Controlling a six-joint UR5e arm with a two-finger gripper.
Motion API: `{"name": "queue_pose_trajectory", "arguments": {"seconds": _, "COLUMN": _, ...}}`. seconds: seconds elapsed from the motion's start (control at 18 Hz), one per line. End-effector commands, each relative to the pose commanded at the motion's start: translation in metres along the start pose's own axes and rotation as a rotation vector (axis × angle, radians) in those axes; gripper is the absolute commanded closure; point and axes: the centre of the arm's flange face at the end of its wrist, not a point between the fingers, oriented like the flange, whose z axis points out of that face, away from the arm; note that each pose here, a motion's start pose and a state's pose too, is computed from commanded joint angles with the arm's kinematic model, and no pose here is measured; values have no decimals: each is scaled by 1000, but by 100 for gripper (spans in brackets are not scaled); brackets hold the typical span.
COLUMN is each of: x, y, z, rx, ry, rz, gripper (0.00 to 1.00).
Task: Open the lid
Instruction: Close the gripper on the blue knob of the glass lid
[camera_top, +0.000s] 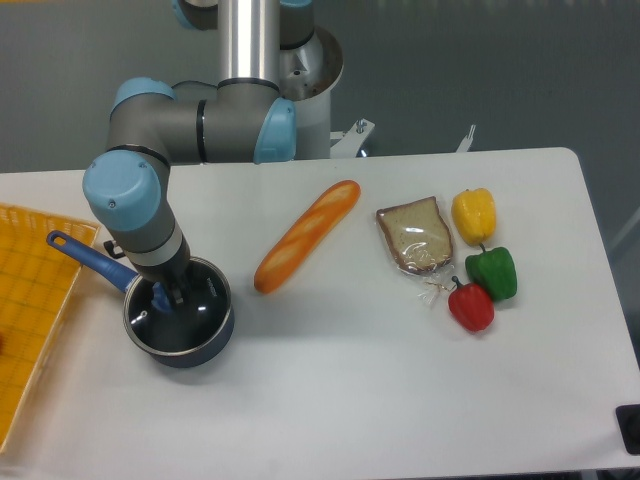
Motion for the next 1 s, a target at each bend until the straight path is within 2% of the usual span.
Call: {"name": "queue_pose_trajectory", "arguments": {"seconds": 1.0, "x": 8, "y": -8, "z": 18, "rx": -13, "ry": 28, "rz": 14, "gripper": 0}}
